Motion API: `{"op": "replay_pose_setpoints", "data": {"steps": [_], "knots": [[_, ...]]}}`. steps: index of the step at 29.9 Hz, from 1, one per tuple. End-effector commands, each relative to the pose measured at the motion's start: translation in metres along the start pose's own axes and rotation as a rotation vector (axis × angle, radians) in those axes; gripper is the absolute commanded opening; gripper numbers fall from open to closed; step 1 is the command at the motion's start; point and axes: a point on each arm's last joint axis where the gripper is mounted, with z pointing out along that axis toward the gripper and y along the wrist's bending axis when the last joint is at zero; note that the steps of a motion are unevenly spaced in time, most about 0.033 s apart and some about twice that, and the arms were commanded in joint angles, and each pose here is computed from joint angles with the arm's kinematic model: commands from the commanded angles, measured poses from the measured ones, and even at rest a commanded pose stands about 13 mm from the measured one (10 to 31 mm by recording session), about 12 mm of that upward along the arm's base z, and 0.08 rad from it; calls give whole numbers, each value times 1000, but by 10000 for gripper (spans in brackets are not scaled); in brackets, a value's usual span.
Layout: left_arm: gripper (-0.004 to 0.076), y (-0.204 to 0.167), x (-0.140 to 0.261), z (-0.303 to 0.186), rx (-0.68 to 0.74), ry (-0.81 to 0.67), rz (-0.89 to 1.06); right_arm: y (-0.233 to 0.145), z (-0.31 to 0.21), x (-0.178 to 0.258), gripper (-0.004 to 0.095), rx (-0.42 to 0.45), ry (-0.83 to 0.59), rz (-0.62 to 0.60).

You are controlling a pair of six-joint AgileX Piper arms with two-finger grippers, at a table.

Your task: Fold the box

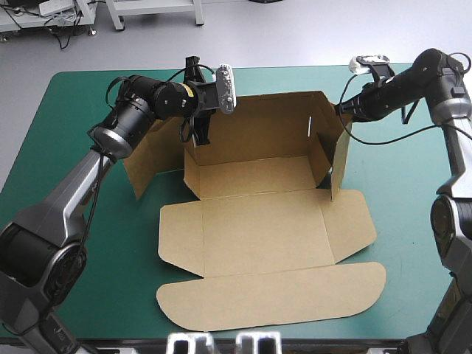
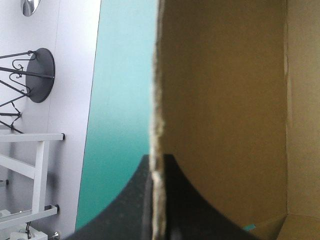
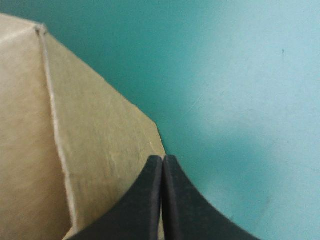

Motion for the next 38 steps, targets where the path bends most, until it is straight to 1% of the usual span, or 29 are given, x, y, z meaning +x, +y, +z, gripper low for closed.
{"op": "replay_pose_setpoints", "data": {"steps": [1, 6, 12, 15, 19, 24, 26, 32, 35, 38], "knots": [[-9, 9, -11, -23, -49, -66, -26, 24, -31, 4, -19, -52, -68, -63], [-9, 3, -10, -22, 17, -61, -24, 35, -29, 13, -19, -156, -90, -95], [-9, -9, -15, -22, 138, -110, -29, 36, -25, 22, -19, -171, -71, -114], [-9, -12, -16, -18, 158, -87, 13, 37, -20, 29, -18, -184, -70, -126], [-9, -21, -26, -8, 166, -62, 78, 37, -18, 36, -17, -152, -120, -160], [-9, -32, -38, 1, 164, -52, 139, 42, -31, 47, -17, -71, -215, -196], [-9, -38, -37, 6, 165, -21, 172, 44, -33, 51, -17, -60, -226, -206], [-9, -61, -27, 21, 250, 9, 178, 44, -33, 54, -17, -53, -218, -209], [-9, -73, -28, 25, 258, 7, 193, 44, -33, 54, -17, -47, -219, -218], [-9, -80, -36, 26, 234, -21, 212, 42, -31, 55, -17, -34, -228, -245]]}}
